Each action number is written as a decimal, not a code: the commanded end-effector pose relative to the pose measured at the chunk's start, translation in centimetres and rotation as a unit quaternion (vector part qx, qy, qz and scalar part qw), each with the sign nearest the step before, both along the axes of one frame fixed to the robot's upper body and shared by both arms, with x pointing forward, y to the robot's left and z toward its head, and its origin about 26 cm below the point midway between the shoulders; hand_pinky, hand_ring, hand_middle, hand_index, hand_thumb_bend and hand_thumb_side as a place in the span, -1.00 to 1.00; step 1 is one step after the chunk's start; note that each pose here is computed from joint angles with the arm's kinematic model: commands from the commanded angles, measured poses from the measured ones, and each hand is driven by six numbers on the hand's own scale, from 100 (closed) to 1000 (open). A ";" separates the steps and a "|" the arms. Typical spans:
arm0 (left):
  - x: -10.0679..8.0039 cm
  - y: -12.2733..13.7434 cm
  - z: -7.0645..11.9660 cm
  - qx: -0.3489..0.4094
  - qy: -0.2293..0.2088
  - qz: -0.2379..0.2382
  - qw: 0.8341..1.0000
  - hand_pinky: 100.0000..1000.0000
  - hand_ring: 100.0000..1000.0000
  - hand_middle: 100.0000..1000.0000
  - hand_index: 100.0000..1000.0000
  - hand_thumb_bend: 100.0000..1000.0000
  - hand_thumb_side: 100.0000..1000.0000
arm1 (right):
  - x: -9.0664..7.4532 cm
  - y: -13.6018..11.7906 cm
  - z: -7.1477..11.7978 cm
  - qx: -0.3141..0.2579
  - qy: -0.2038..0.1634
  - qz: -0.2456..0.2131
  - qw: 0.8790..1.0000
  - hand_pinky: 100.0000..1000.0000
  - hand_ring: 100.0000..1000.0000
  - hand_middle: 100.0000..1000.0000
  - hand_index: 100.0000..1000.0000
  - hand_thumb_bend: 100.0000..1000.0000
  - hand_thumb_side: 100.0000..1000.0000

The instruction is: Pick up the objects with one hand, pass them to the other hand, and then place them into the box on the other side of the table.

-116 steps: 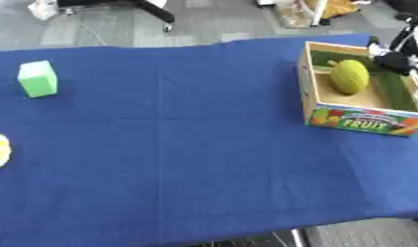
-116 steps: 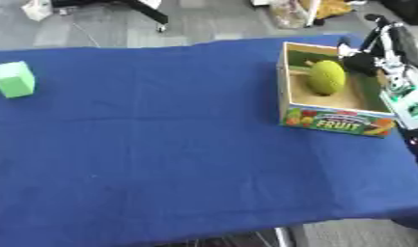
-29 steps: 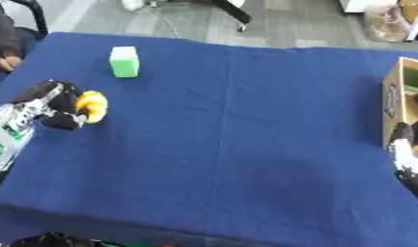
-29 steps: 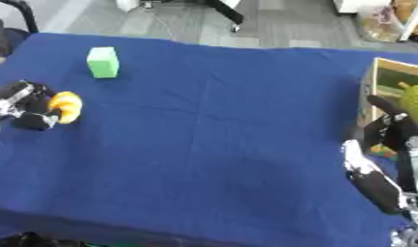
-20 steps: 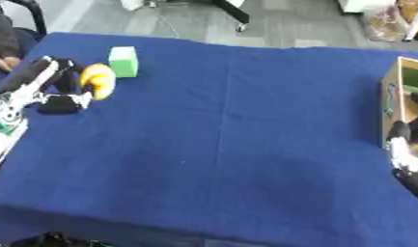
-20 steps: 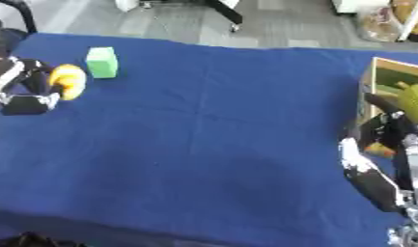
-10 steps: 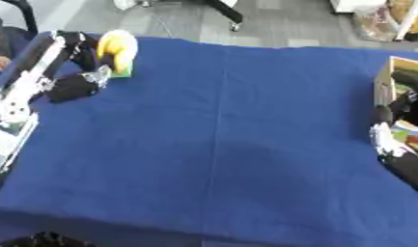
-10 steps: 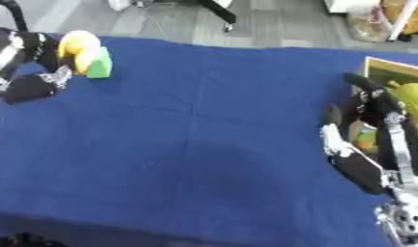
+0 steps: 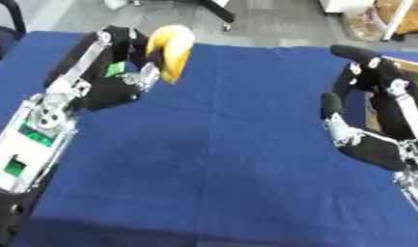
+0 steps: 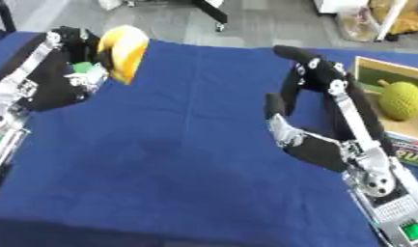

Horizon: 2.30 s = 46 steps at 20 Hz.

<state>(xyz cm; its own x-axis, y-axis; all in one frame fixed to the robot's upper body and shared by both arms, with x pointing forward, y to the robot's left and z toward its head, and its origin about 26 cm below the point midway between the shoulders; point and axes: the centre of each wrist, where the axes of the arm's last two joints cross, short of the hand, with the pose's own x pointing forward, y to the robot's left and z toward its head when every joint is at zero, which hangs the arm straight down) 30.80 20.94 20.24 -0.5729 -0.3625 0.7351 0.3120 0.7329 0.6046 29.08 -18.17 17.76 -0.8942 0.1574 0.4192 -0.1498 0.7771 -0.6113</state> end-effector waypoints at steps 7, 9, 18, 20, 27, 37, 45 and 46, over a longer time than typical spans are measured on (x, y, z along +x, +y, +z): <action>-0.8 -1.7 2.3 -0.066 0.110 -0.161 0.979 0.08 -0.37 -0.42 -0.16 -1.00 -0.27 | -0.2 1.9 2.2 -0.074 -0.020 0.096 0.992 -0.62 -0.67 -0.55 0.75 -1.00 -0.42; -0.9 -2.0 2.5 -0.066 0.119 -0.176 0.975 0.08 -0.37 -0.42 -0.16 -1.00 -0.26 | -0.2 2.0 2.3 -0.083 -0.022 0.103 0.991 -0.65 -0.70 -0.58 0.75 -1.00 -0.39; -1.0 -3.2 2.6 -0.040 0.124 -0.225 0.966 0.10 -0.36 -0.42 -0.16 -1.00 -0.30 | -0.2 2.8 3.0 -0.099 -0.044 0.109 0.988 -0.81 -0.81 -0.71 0.75 -1.00 -0.40; -1.1 -3.4 2.4 -0.025 0.124 -0.225 0.966 0.10 -0.35 -0.42 -0.16 -1.00 -0.31 | -0.2 2.9 3.2 -0.096 -0.046 0.105 0.989 -0.82 -0.82 -0.72 0.75 -1.00 -0.40; -1.3 -3.7 1.9 0.017 0.108 -0.219 0.970 0.11 -0.35 -0.42 -0.16 -1.00 -0.34 | -0.1 3.1 3.6 -0.086 -0.054 0.087 0.991 -0.84 -0.83 -0.75 0.74 -1.00 -0.40; -1.4 -4.1 1.7 0.035 0.104 -0.221 0.969 0.11 -0.34 -0.42 -0.16 -1.00 -0.36 | -0.3 3.6 3.6 -0.093 -0.052 0.092 0.990 -0.86 -0.85 -0.77 0.73 -1.00 -0.36; -1.4 -4.5 2.1 0.033 0.100 -0.218 0.970 0.10 -0.35 -0.42 -0.16 -1.00 -0.36 | -0.6 4.3 3.2 -0.117 -0.038 0.125 0.985 -0.88 -0.87 -0.78 0.70 -1.00 -0.30; -1.4 -4.5 2.1 0.033 0.100 -0.217 0.970 0.10 -0.35 -0.42 -0.16 -1.00 -0.36 | -0.6 4.4 3.2 -0.120 -0.036 0.128 0.984 -0.88 -0.87 -0.78 0.70 -1.00 -0.30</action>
<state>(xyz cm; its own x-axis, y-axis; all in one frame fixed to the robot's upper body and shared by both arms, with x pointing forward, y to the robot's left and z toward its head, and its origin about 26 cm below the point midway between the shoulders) 29.65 16.61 21.44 -0.5017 -0.1759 0.8470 0.7122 0.4718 0.5198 28.77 -13.91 20.02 -0.9332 0.0321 0.3580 -0.2808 0.5567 -0.7818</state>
